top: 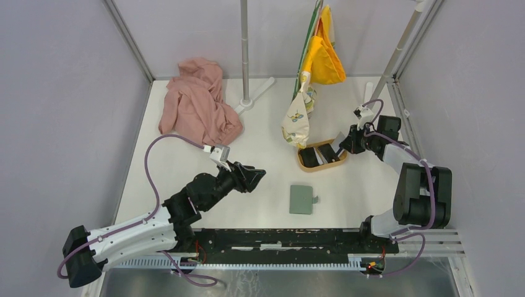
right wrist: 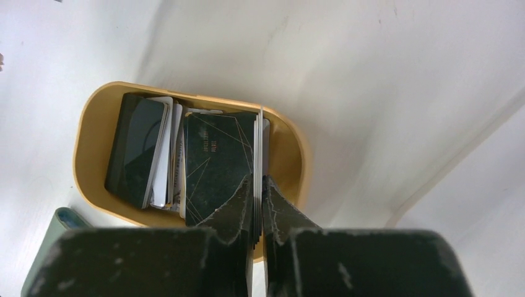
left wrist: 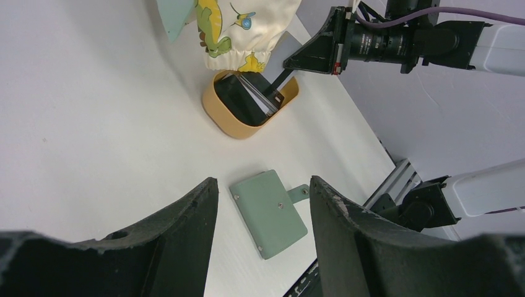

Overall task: Put the credit cards into the card holder
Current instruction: Pick up the credit card from the storage box.

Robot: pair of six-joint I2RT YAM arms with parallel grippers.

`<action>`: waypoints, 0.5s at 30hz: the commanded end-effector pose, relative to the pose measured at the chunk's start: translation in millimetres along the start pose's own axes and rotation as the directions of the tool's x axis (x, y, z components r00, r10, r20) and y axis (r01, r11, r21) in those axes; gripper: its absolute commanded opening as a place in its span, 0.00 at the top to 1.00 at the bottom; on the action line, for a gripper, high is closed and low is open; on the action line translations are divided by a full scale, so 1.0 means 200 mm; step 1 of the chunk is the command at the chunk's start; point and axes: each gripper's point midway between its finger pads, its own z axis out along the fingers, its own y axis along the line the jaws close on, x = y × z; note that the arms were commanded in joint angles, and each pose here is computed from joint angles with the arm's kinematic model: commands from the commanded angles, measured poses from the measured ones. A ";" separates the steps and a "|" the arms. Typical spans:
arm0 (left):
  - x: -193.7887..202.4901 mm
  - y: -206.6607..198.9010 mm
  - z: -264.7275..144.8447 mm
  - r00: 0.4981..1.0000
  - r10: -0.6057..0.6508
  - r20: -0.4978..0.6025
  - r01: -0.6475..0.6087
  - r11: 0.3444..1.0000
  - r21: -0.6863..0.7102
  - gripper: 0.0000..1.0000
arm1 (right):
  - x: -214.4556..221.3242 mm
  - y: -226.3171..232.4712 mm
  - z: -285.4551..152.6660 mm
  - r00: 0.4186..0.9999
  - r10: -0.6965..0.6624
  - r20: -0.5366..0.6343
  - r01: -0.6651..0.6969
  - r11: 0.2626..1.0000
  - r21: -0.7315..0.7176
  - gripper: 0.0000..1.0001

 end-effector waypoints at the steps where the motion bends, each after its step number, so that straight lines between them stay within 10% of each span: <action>1: -0.07 -0.07 0.00 0.999 -0.033 0.041 0.031 0.998 0.051 0.38 | -0.16 0.02 -0.03 0.996 -0.023 0.083 0.025 0.999 -0.030 0.94; 15: -0.08 -0.08 -0.01 0.998 -0.043 0.045 0.040 0.997 0.059 0.38 | -0.22 0.13 -0.11 0.978 0.077 0.194 -0.045 0.985 -0.166 0.94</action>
